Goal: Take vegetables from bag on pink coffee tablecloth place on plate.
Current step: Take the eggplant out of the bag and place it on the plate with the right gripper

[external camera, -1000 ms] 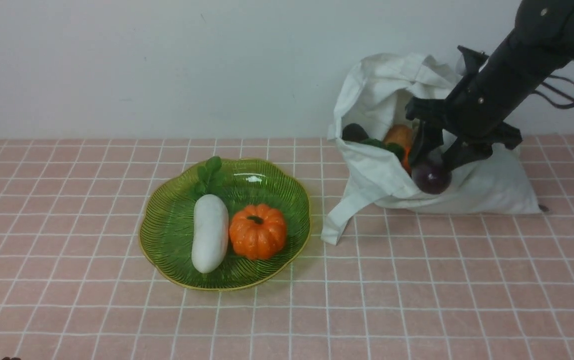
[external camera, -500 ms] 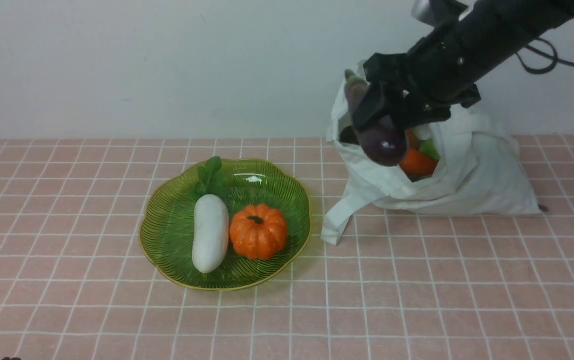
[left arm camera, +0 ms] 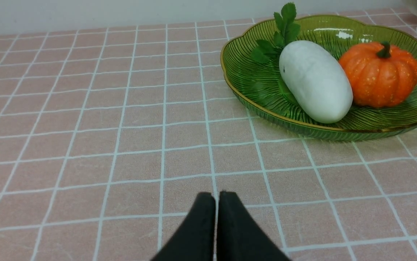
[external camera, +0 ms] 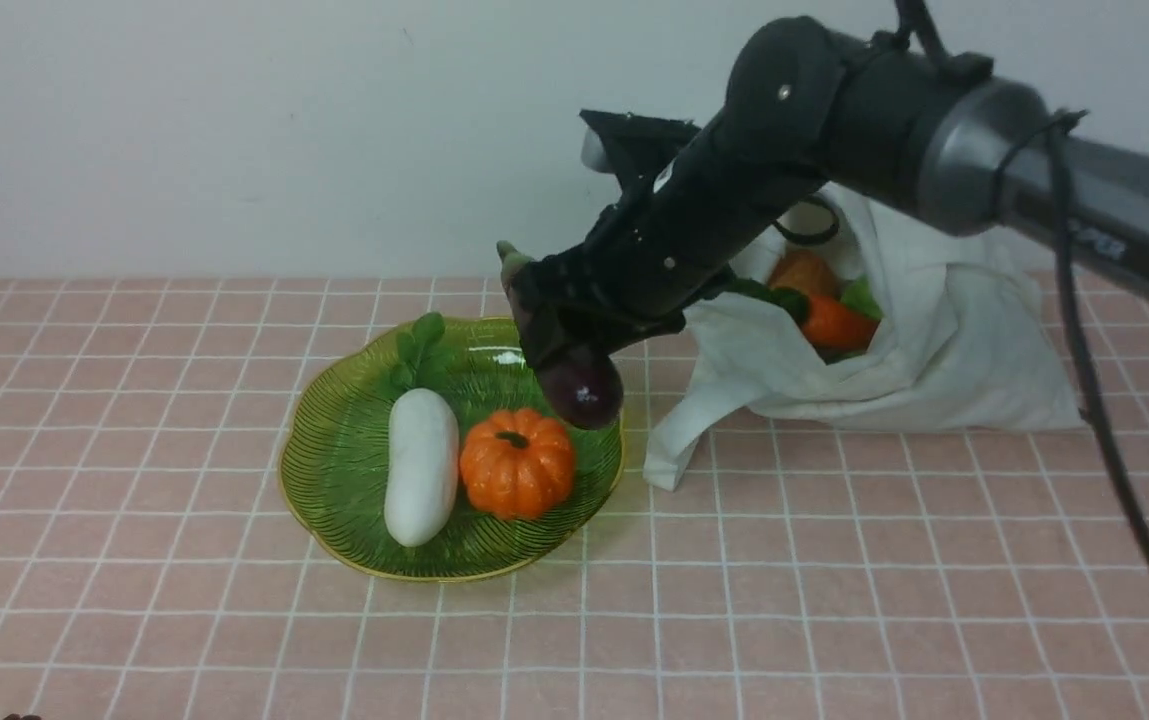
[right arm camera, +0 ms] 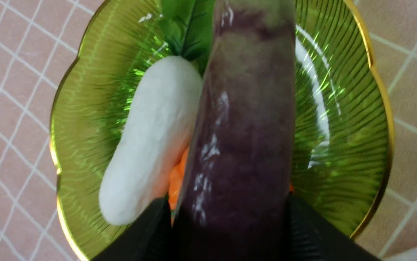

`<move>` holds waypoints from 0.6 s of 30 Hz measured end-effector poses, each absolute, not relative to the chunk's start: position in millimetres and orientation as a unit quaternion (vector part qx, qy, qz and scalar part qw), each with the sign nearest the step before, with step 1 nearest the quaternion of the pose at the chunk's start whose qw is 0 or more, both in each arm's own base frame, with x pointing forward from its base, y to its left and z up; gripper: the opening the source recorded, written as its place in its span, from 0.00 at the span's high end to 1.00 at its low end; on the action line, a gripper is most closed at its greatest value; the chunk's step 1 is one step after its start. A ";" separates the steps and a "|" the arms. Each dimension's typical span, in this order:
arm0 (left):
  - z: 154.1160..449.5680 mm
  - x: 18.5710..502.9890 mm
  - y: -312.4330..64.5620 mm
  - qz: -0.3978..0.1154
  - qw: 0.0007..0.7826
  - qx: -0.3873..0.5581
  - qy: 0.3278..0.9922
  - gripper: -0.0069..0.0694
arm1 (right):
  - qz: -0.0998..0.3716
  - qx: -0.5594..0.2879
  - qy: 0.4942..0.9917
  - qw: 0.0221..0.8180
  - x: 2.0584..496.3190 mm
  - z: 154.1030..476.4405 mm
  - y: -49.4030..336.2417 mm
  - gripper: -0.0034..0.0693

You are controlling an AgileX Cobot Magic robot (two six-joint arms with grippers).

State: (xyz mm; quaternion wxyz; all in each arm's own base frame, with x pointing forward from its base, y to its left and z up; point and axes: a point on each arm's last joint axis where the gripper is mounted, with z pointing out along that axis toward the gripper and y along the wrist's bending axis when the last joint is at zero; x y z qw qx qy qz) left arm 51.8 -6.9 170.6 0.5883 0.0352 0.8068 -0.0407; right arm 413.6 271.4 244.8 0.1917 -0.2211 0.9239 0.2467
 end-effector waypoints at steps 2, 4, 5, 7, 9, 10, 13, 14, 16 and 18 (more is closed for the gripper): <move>170.6 51.8 -6.9 -0.041 0.588 0.035 0.807 0.92 | 0.234 -0.231 0.924 0.197 424.6 235.3 275.5 0.46; 170.6 51.8 -6.9 -0.041 0.588 0.035 0.807 0.92 | 0.227 -0.237 0.923 0.199 430.7 229.5 278.5 0.46; 170.6 51.8 -6.9 -0.041 0.588 0.035 0.807 0.92 | 0.222 -0.240 0.924 0.198 433.2 226.1 279.6 0.46; 170.6 51.8 -6.9 -0.041 0.588 0.035 0.807 0.92 | 0.218 -0.243 0.925 0.193 436.9 218.4 281.7 0.46; 170.6 51.8 -6.9 -0.041 0.588 0.035 0.807 0.92 | 0.215 -0.244 0.926 0.189 438.5 212.7 282.4 0.46; 170.6 51.8 -6.9 -0.041 0.588 0.035 0.807 0.92 | 0.214 -0.246 0.927 0.186 439.1 209.7 283.1 0.46; 170.6 51.8 -6.9 -0.041 0.588 0.035 0.807 0.92 | 0.198 -0.262 0.927 0.178 439.1 198.2 284.7 0.46; 170.6 51.8 -6.9 -0.041 0.588 0.035 0.807 0.92 | 0.190 -0.273 0.926 0.180 438.5 197.5 285.7 0.44; 170.6 51.8 -6.9 -0.041 0.588 0.035 0.807 0.92 | 0.181 -0.281 0.925 0.179 437.2 197.5 286.7 0.41; 170.6 51.8 -6.9 -0.041 0.588 0.035 0.807 0.92 | 0.179 -0.285 0.925 0.175 435.8 197.4 287.5 0.39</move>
